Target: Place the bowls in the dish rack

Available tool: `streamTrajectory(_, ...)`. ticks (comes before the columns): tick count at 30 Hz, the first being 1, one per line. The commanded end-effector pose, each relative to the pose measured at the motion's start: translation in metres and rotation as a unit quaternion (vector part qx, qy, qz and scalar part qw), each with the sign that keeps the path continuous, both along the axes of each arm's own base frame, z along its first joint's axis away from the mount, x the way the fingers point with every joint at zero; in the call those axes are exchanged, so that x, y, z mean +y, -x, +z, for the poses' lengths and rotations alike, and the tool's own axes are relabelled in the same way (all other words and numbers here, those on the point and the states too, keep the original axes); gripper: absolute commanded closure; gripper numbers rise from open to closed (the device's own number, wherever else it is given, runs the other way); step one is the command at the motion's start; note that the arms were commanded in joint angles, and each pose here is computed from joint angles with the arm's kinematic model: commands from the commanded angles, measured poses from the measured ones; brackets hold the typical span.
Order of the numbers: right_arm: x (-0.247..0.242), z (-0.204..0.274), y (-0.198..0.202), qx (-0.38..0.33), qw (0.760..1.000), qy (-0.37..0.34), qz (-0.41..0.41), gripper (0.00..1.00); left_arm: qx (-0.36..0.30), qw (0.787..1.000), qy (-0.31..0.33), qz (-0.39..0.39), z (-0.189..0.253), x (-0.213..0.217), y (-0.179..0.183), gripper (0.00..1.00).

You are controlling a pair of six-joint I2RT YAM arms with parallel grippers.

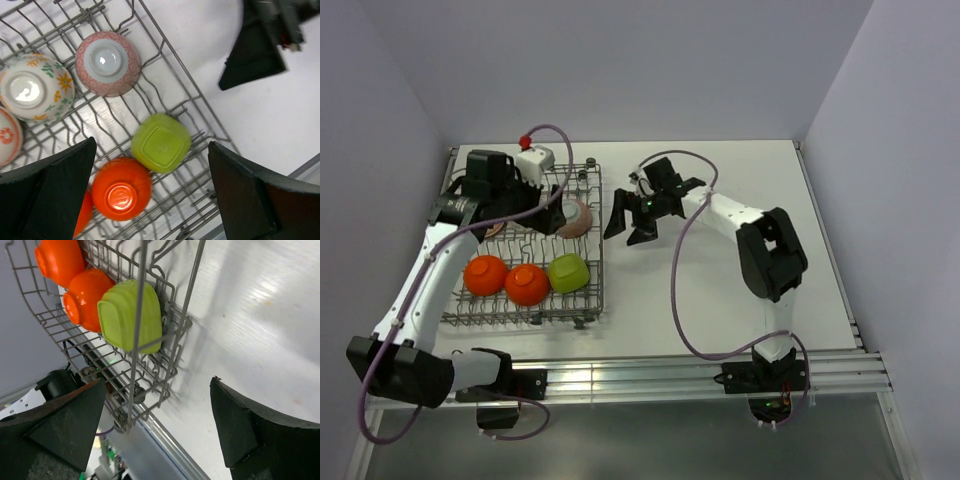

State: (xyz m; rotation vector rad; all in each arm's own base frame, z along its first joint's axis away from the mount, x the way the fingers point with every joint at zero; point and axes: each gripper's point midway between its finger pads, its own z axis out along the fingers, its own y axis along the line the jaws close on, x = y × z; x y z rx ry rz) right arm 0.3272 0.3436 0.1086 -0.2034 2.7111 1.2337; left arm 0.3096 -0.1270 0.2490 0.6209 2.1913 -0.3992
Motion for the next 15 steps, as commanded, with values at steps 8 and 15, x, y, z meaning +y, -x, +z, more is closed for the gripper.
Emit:
streamTrajectory(8,-0.101,0.092,-0.029,-0.168,0.983,0.029,-0.066,0.07,0.059,0.987,0.113,0.092,0.008,0.017,-0.050,0.00)
streamTrajectory(15,-0.174,0.132,-0.037,-0.266,0.954,0.084,-0.110,0.03,0.047,0.984,0.123,0.123,0.007,0.017,-0.098,0.01)
